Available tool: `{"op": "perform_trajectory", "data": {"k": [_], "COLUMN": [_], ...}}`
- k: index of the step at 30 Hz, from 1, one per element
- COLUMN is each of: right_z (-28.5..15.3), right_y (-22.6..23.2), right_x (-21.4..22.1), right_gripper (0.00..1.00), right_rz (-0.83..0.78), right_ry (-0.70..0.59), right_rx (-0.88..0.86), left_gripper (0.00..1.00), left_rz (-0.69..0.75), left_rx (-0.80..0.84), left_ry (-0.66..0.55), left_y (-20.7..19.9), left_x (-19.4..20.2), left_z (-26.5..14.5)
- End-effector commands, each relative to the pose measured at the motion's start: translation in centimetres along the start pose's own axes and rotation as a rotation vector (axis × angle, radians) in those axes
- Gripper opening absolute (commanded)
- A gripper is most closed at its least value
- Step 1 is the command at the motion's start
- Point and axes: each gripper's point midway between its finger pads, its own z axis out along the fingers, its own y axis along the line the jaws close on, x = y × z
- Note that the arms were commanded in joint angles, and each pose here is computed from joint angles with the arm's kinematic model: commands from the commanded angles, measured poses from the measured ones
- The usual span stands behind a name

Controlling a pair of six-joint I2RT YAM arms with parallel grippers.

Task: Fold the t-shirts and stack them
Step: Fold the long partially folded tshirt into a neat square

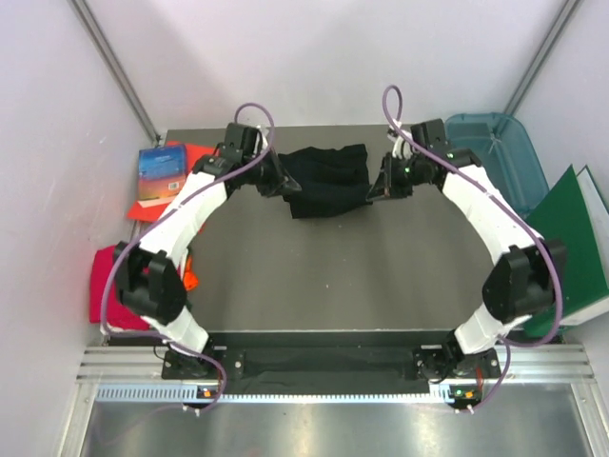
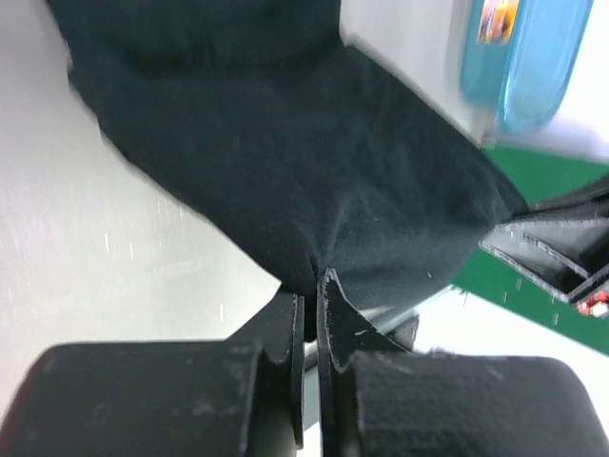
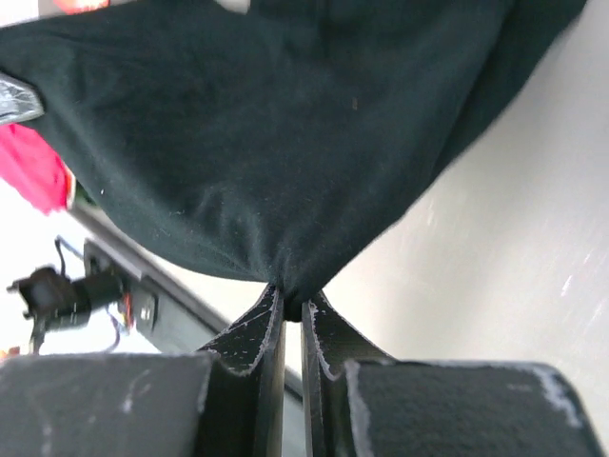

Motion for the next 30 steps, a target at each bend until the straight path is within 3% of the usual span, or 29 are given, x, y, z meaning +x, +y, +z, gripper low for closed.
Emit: {"op": "perform_trajectory", "data": {"k": [1, 15, 19, 20, 21, 22, 23, 24, 27, 30], "right_z": [1.7, 10.8, 12.9, 13.8, 14.1, 14.4, 14.7, 14.6, 12.8, 10.5], "right_y": [-0.9, -4.0, -5.6, -6.6, -7.2, -7.7, -7.9, -8.2, -7.9, -7.2], "right_x": [-5.8, -18.7, -21.0, -21.5, -22.0, -22.2, -22.4, -22.5, -22.6, -22.1], "right_gripper": [0.03, 0.08, 0.16, 0.24, 0.51, 0.62, 0.69, 0.81, 0.93, 0.94], "right_rz": [-0.054, -0.071, -0.035, -0.026, 0.006, 0.021, 0.017, 0.04, 0.026, 0.015], "right_ry": [-0.122, -0.299, -0.338, -0.353, -0.376, -0.391, -0.422, -0.441, -0.491, -0.497], "right_rx": [0.019, -0.023, -0.022, -0.023, -0.002, 0.007, -0.004, 0.009, 0.038, 0.055], "left_gripper": [0.0, 0.0, 0.0, 0.29, 0.61, 0.86, 0.99, 0.99, 0.99, 0.99], "left_rz": [0.029, -0.029, -0.085, -0.114, -0.138, -0.154, -0.168, -0.163, -0.097, -0.065], "left_rx": [0.039, 0.151, 0.185, 0.211, 0.238, 0.257, 0.271, 0.283, 0.295, 0.253], "left_ry": [-0.109, -0.169, -0.17, -0.157, -0.138, -0.146, -0.155, -0.163, -0.202, -0.208], "left_y": [-0.9, 1.5, 3.8, 4.0, 4.2, 5.0, 5.1, 5.1, 4.1, 4.2], "left_x": [-5.7, -16.7, -19.2, -19.5, -19.7, -20.3, -20.7, -21.0, -21.3, -20.5], "left_z": [1.6, 10.5, 13.3, 13.7, 13.9, 14.2, 14.0, 13.6, 11.3, 9.0]}}
